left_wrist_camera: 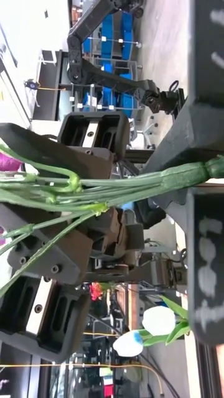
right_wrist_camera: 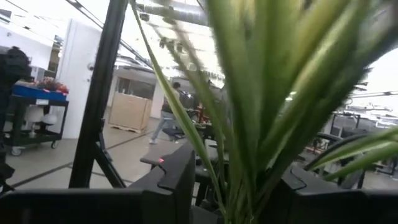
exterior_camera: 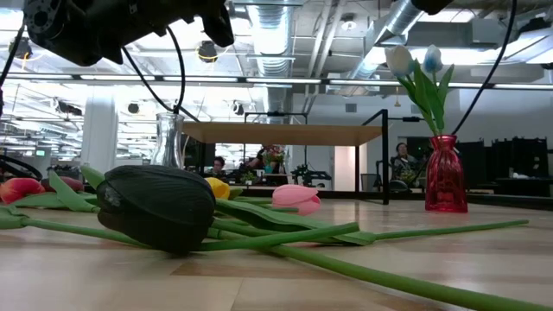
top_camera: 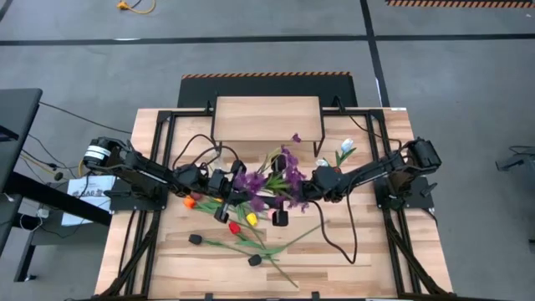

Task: Pick and place flowers into a vace then onto a shelf
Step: Put the violet flowers into the red vase

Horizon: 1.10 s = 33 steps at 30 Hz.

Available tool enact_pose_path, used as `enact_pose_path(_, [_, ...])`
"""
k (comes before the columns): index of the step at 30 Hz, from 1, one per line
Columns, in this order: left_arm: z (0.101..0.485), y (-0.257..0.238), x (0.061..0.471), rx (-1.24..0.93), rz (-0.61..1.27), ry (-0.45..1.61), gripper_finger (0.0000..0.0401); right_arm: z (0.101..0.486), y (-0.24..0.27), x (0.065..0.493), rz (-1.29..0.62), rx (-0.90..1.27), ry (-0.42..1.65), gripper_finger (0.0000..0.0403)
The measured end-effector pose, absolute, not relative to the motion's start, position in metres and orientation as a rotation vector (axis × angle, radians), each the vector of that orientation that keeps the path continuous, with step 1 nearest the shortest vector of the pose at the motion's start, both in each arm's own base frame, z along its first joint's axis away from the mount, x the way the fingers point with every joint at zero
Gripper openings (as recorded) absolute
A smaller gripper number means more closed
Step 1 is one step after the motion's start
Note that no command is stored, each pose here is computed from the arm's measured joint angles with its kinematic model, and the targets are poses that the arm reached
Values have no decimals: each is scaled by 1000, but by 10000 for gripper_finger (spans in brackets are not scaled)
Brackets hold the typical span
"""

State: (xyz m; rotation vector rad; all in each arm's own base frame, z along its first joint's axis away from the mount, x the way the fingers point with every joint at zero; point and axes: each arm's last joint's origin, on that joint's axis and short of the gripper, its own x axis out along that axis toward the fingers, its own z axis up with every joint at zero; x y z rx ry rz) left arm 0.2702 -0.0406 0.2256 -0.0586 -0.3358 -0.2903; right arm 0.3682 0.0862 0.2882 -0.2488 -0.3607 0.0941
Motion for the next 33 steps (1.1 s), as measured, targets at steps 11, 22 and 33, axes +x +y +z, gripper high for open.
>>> enact_pose_path(11, [225, -40, 270, -58, -286, -329, 0, 284, 84, 370, 72, -223, -311, 171])
enact_pose_path(22, [225, -40, 270, -52, -288, -329, 0, 282, 88, 370, 15, -250, -284, 211])
enact_pose_path(33, [224, -41, 271, -52, -292, -317, 0, 273, 98, 369, 28, -269, -192, 188])
